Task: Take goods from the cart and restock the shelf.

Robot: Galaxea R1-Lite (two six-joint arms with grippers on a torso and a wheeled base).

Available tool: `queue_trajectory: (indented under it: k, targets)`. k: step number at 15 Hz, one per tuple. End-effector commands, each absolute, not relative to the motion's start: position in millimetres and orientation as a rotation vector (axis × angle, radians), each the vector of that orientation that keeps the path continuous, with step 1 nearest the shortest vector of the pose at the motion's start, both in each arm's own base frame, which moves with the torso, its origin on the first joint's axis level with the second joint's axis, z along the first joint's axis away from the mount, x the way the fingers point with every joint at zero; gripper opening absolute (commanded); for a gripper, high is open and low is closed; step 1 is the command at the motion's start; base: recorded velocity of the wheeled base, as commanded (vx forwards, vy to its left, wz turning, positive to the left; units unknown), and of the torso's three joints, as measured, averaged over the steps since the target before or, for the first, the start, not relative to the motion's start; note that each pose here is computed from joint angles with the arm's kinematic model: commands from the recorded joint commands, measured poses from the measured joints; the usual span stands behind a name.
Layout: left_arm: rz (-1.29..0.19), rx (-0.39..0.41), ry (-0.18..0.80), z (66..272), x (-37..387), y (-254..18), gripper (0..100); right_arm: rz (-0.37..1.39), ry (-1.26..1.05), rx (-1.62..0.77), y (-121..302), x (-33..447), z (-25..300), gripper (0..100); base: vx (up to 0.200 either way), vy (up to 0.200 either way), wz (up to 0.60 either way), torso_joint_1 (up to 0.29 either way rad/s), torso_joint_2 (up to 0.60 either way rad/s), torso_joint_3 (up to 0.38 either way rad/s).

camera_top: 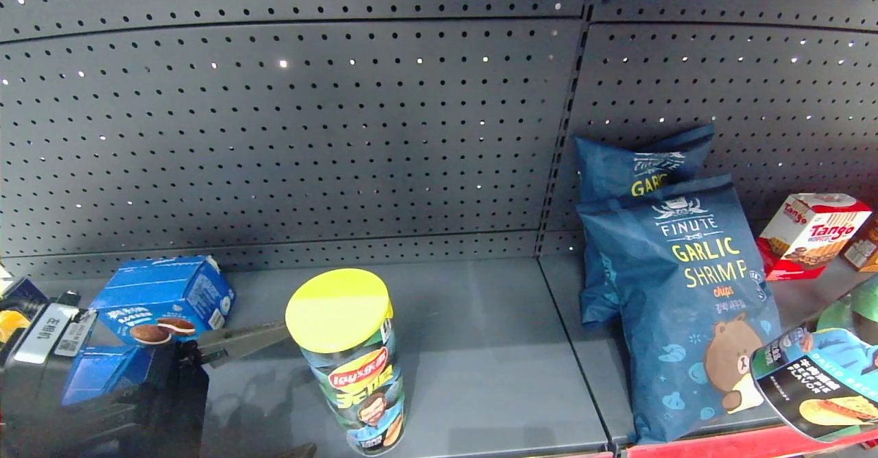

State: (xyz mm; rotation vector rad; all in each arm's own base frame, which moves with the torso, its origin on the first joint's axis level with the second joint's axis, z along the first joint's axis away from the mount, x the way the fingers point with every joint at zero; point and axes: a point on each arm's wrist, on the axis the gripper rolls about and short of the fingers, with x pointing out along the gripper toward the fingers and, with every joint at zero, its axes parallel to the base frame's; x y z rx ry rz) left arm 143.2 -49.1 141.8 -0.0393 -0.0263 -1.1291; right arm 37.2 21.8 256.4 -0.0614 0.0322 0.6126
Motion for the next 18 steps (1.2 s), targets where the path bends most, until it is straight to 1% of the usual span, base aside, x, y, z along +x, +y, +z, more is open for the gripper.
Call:
queue_trajectory:
  k: [1, 6, 8, 11, 13, 18]
  targets:
    - [-1.124, -0.035, -0.036, 144.7, 137.8, -47.0, 100, 0.612, 0.029, -0.061, 21.1, 35.9, 255.6, 0, 0.000, 0.000, 0.00, 0.000, 0.00, 0.000]
    - [-1.112, -0.037, -0.027, 143.6, 138.8, -45.6, 100, 0.613, 0.032, -0.062, 21.3, 36.0, 254.8, 0, 0.000, 0.000, 0.00, 0.000, 0.00, 0.000]
    - [-1.101, -0.044, 0.019, 135.8, 149.9, -46.5, 100, 0.613, 0.037, -0.062, 21.5, 36.4, 253.2, 0, 0.000, 0.000, 0.00, 0.000, 0.00, 0.000]
    - [-1.049, -0.014, 0.055, 124.1, 173.6, -41.8, 100, 0.613, 0.038, -0.063, 21.5, 36.5, 252.8, 0, 0.000, 0.000, 0.00, 0.000, 0.00, 0.000]
    - [-1.040, -0.009, 0.069, 119.5, 185.9, -41.7, 100, 0.613, 0.037, -0.061, 21.4, 36.2, 252.9, 0, 0.000, 0.000, 0.00, 0.000, 0.00, 0.000]
    - [-1.016, -0.011, 0.072, 118.2, 198.2, -38.3, 100, 0.613, 0.024, -0.058, 21.7, 36.9, 254.5, 0, 0.000, 0.000, 0.00, 0.000, 0.00, 0.000]
